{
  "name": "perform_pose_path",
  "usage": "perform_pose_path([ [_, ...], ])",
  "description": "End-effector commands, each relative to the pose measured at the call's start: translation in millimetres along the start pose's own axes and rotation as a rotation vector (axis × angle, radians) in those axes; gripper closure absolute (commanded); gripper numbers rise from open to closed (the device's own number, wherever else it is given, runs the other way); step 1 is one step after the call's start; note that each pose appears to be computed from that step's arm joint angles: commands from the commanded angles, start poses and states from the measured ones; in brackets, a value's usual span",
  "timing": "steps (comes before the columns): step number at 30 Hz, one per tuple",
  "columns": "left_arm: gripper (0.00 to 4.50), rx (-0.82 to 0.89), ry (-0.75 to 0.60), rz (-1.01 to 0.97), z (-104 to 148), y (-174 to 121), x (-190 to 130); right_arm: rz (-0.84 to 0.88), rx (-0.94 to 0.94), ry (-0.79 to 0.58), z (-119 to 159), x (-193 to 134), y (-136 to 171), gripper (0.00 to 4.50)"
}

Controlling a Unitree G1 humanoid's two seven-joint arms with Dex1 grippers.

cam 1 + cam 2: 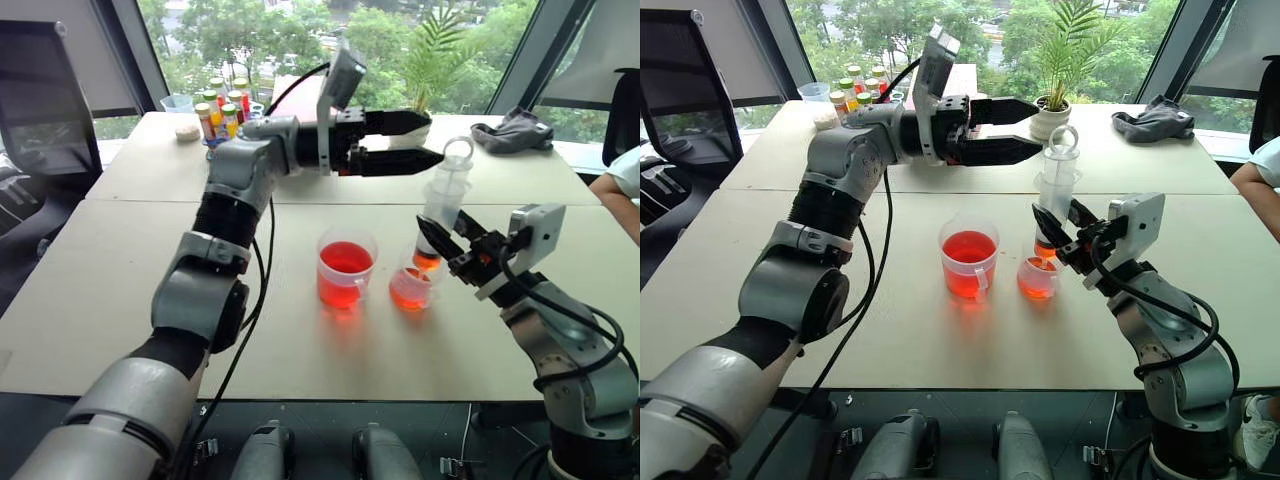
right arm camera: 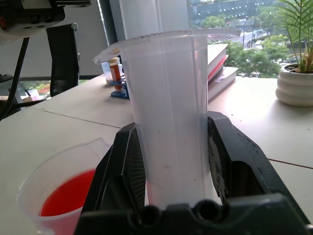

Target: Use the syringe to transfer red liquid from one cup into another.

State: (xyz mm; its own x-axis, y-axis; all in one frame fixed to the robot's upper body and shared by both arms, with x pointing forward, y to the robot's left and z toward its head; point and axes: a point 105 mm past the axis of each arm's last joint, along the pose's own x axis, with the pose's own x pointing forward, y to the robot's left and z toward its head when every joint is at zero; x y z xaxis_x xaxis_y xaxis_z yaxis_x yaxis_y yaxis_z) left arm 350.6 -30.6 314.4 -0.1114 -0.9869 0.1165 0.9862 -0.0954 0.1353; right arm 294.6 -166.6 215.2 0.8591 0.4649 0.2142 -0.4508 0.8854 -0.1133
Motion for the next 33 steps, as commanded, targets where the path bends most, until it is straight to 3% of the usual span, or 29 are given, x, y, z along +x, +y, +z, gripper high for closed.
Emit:
perform_pose_path([
  [1, 0.15, 0.056, -0.003, -0.044, 12.4, -4.5, 15.2, 0.005, -0.039, -0.055, 14.2, -1.0, 3.8, 3.12],
  [7, 0.15, 0.04, -0.024, -0.055, 9.6, -3.5, 28.3, 0.008, -0.048, -0.055, 16.2, -1.0, 6.1, 3.12],
  [10, 0.85, 0.037, -0.026, -0.063, 8.1, -4.0, 31.7, 0.011, -0.051, -0.054, 16.6, -1.1, 7.2, 3.12],
  [17, 4.42, 0.03, -0.026, -0.077, 4.7, -5.1, 33.7, 0.013, -0.056, -0.056, 18.4, 0.3, 8.5, 3.12],
  [23, 4.47, 0.052, 0.008, -0.089, -5.2, -8.0, 35.8, 0.014, -0.072, -0.063, 25.1, -1.3, 9.4, 3.12],
  [33, 4.47, 0.01, 0.077, -0.116, -46.3, -16.1, 37.9, 0.003, -0.121, -0.129, 61.6, -3.6, 5.6, 3.12],
])
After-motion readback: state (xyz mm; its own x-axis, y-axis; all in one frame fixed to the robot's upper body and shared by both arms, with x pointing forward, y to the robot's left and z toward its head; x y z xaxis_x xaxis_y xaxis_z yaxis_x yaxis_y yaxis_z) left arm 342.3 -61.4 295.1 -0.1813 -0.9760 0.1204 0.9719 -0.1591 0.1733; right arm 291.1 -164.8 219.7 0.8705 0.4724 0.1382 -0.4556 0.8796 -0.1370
